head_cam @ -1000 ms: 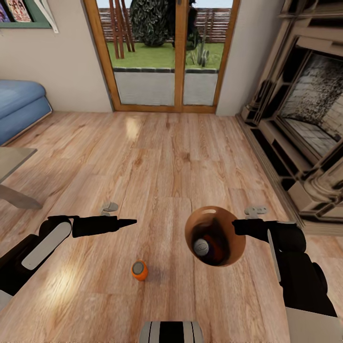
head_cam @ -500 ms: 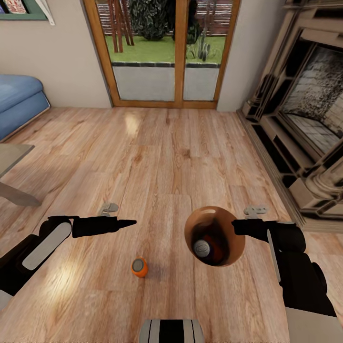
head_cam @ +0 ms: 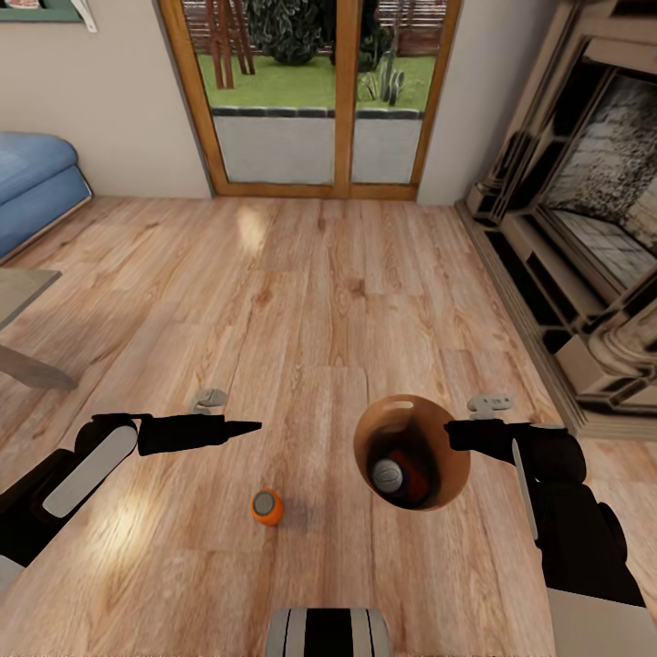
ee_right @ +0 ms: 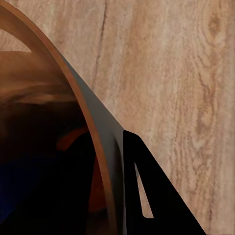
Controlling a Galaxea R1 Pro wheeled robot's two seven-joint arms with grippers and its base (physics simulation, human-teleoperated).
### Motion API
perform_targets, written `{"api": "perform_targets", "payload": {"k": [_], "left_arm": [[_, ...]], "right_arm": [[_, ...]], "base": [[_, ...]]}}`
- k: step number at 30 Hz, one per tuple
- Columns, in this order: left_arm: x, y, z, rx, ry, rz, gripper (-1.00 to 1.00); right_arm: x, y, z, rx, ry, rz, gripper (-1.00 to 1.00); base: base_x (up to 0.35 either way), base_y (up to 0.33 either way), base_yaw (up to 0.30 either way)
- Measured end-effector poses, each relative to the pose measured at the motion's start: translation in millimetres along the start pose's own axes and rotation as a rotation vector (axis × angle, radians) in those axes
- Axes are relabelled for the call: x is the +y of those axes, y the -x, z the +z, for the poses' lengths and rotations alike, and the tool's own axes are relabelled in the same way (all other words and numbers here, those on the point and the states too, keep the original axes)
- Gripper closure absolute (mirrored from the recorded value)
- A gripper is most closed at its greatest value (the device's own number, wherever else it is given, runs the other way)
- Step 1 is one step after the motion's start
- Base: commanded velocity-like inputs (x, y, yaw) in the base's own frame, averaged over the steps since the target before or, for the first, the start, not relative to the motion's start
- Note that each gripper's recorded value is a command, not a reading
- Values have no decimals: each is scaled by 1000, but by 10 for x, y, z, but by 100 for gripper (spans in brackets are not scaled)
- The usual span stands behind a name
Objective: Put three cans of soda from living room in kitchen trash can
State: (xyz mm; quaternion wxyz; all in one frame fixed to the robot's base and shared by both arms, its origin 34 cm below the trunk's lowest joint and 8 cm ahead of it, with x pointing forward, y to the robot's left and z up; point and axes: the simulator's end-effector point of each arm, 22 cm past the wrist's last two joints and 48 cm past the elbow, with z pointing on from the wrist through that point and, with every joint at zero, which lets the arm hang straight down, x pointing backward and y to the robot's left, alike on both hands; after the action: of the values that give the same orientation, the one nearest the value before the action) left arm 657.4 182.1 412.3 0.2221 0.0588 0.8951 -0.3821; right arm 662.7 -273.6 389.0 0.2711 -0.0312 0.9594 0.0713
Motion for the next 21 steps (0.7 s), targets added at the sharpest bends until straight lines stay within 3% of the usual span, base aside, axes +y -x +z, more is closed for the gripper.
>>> {"api": "perform_targets", "payload": {"k": [8,17,21], "left_arm": [[45,-46,41,9,1,-9,-100],[94,-99,90,20,2,-20,-100],[109,-108,105,20,4,-23,-100]], "right_arm": [[-13,-54,53,13,-1,1,100],[-16,-113,112,27,1,5,100],[-23,-130,129,31,-1,4,100]], "base": [[15,0,0],[293,54,0],[69,8,0]]}}
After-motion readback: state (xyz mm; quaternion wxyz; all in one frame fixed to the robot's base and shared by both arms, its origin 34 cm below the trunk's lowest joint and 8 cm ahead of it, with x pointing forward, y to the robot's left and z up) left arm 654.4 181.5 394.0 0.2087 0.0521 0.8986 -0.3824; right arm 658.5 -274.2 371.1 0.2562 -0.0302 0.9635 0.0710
